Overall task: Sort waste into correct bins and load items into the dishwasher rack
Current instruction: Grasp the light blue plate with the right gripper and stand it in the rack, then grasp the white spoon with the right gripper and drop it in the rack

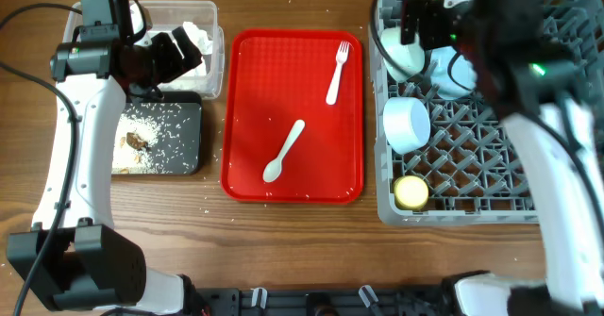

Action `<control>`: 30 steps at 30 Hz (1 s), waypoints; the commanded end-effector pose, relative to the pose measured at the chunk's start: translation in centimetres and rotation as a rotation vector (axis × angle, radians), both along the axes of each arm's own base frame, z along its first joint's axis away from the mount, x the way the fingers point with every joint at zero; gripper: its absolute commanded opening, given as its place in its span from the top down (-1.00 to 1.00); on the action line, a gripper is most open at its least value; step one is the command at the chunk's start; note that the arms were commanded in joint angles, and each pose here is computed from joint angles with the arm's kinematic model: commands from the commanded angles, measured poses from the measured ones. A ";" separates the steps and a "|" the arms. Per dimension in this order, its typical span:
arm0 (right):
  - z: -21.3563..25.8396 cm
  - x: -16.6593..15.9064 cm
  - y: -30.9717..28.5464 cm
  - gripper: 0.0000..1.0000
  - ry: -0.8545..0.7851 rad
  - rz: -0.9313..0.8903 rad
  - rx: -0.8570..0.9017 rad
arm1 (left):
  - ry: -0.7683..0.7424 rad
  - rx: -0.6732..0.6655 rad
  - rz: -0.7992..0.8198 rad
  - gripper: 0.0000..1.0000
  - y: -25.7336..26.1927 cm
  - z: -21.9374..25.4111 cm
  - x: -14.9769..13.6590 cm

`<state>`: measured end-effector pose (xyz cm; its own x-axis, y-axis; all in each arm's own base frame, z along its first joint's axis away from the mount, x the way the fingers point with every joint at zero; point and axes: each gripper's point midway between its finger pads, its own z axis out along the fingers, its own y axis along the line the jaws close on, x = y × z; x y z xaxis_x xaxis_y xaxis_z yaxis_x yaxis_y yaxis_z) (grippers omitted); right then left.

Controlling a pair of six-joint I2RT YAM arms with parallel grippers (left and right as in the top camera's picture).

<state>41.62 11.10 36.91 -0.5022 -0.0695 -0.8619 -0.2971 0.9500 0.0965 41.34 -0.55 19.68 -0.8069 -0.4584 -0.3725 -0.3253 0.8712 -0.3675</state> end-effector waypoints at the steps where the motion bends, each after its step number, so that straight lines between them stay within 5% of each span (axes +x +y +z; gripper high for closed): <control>1: -5.6 -2.4 8.5 -0.64 0.381 0.153 0.405 | -0.007 0.003 0.003 -1.00 0.2 0.3 0.2; 5: -21.6 -5.1 14.0 -0.41 0.812 -0.186 0.368 | -0.007 0.003 0.003 -1.00 0.2 0.3 0.2; 12: -33.6 -10.0 20.5 -0.25 1.048 -0.227 0.211 | -0.007 0.003 0.003 -1.00 0.2 0.3 0.2; 17: -36.1 -10.6 21.1 0.05 1.103 -0.273 0.214 | -0.007 0.003 0.003 -1.00 0.2 0.3 0.2; 24: -37.0 -10.4 21.9 0.91 1.110 -0.266 0.235 | -0.007 0.003 0.003 -1.00 0.2 0.3 0.2; 30: -33.9 -9.4 24.1 0.91 1.048 0.014 0.227 | -0.007 0.003 0.002 -1.00 0.2 0.3 0.2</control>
